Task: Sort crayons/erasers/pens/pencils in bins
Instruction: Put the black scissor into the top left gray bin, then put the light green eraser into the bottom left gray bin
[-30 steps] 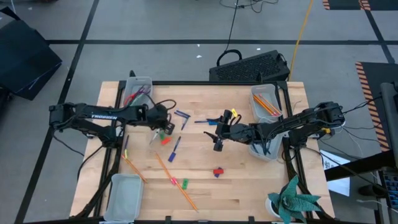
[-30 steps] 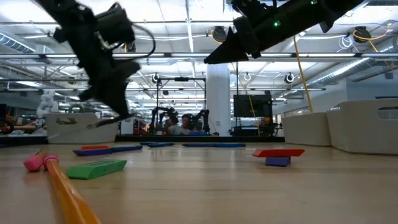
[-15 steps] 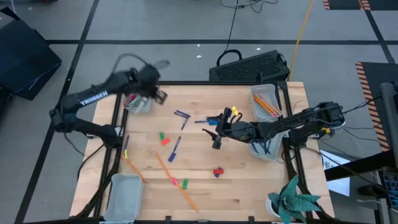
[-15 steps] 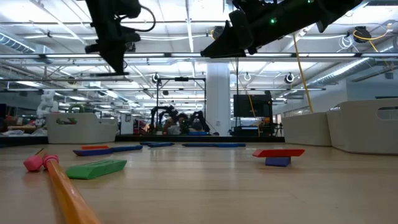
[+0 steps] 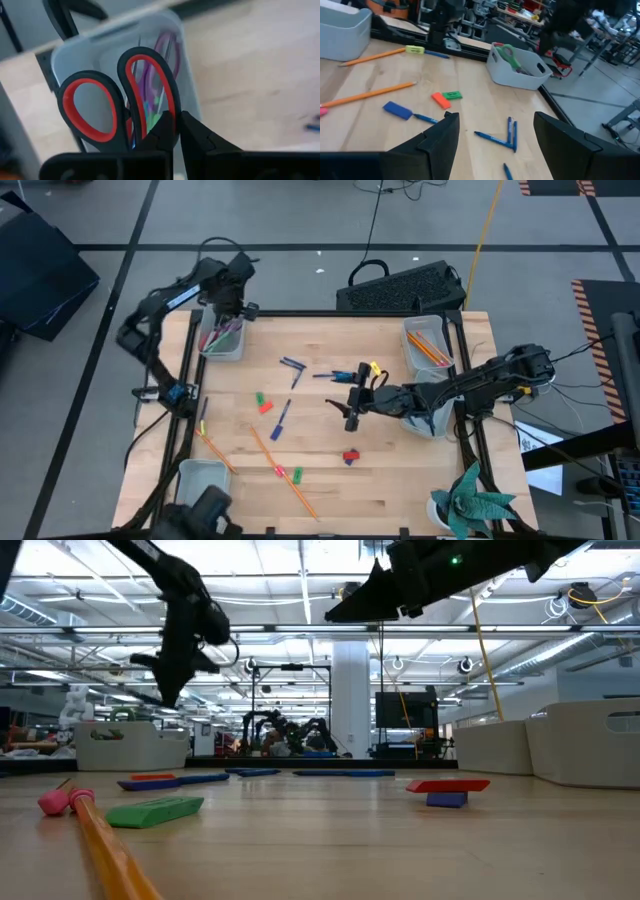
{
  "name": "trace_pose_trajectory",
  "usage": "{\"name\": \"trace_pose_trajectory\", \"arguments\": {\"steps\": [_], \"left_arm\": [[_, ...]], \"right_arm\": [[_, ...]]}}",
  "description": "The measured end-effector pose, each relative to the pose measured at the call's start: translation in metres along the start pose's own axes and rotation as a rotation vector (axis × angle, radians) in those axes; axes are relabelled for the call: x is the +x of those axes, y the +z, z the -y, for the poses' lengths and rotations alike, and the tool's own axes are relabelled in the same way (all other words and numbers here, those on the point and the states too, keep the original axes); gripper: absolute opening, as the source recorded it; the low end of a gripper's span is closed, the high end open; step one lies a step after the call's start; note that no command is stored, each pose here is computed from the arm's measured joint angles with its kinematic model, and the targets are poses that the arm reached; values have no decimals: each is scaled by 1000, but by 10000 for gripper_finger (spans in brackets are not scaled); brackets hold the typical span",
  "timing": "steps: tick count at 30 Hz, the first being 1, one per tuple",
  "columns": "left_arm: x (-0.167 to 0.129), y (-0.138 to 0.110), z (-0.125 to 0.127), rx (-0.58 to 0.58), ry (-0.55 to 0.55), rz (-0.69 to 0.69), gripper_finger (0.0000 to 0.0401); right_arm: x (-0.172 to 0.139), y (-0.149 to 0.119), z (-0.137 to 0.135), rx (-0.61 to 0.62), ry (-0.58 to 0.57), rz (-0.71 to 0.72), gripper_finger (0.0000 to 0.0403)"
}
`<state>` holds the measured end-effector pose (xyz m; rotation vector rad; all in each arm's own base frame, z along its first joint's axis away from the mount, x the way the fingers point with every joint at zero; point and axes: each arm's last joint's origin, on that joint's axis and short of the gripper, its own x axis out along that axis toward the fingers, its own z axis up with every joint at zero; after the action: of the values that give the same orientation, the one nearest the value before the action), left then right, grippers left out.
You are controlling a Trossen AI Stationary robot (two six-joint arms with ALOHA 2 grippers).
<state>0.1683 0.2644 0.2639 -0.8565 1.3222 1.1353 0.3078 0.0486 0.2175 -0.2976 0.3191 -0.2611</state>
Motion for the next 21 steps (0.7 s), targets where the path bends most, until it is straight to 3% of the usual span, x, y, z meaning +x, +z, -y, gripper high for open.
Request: {"name": "trace_pose_trajectory", "arguments": {"steps": [6,12,21], "left_arm": [[27,17,-4,29,26,-90,20],[49,27,-19,-16,44,-149,31],[38,16,-15,-13,14,-221,149]], "right_arm": [[-7,-1,-13,-15,48,-19,247],[-12,0,-23,-17,80,-13,247],[-13,-4,-25,-64,89,-57,247]]}}
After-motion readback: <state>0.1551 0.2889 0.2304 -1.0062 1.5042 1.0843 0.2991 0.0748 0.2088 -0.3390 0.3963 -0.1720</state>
